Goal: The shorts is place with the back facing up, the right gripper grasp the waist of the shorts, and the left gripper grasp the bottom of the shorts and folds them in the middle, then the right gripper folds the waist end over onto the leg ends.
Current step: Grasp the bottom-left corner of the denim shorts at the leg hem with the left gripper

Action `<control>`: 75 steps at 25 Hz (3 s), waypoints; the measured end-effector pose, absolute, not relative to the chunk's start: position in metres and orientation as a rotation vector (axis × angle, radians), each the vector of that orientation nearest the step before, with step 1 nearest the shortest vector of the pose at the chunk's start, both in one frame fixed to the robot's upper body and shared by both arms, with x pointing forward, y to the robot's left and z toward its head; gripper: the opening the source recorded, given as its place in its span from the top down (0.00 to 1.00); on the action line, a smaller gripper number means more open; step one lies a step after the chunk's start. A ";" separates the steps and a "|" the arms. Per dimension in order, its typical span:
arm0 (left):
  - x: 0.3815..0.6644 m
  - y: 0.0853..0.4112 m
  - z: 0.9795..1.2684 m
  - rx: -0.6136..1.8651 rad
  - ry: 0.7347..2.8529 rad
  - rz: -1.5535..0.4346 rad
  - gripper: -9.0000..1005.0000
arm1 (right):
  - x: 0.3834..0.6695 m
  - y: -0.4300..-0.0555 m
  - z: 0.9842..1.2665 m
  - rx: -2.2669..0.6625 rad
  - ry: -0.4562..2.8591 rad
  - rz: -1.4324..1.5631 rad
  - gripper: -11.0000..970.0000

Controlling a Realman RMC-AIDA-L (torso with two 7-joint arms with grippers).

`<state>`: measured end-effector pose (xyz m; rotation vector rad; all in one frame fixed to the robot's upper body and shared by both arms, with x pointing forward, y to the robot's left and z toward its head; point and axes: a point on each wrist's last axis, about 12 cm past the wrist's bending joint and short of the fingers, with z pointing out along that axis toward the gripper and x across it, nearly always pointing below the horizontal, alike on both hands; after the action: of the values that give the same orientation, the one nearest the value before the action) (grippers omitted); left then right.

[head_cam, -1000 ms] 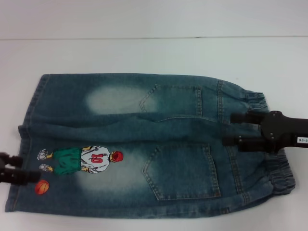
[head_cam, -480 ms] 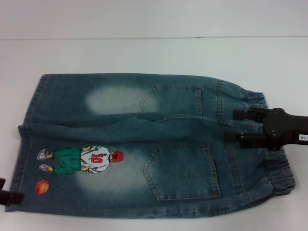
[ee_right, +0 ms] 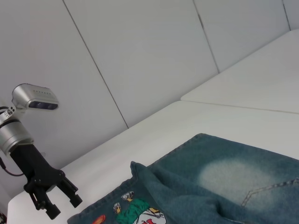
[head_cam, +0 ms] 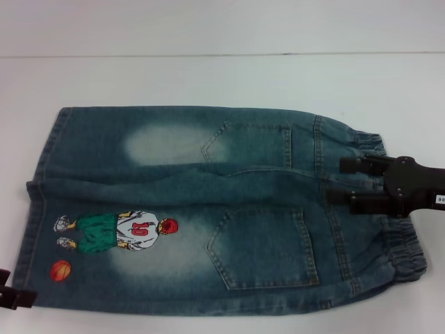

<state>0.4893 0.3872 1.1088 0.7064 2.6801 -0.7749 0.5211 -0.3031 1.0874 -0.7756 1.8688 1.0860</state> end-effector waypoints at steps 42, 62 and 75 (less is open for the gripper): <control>0.481 0.393 1.096 0.661 2.721 -0.784 0.17 | 0.516 -0.309 1.090 -0.767 1.851 1.090 0.04; 0.483 0.391 1.092 0.678 2.737 -0.787 0.18 | 0.513 -0.310 1.090 -0.763 1.843 1.094 0.04; 0.484 0.385 1.090 0.701 2.733 -0.811 0.18 | 0.512 -0.311 1.091 -0.763 1.836 1.101 0.04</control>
<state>0.4836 0.3848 1.0898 0.7007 2.7332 -0.8113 0.5117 -0.3108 1.0910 -0.7634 1.8364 1.1009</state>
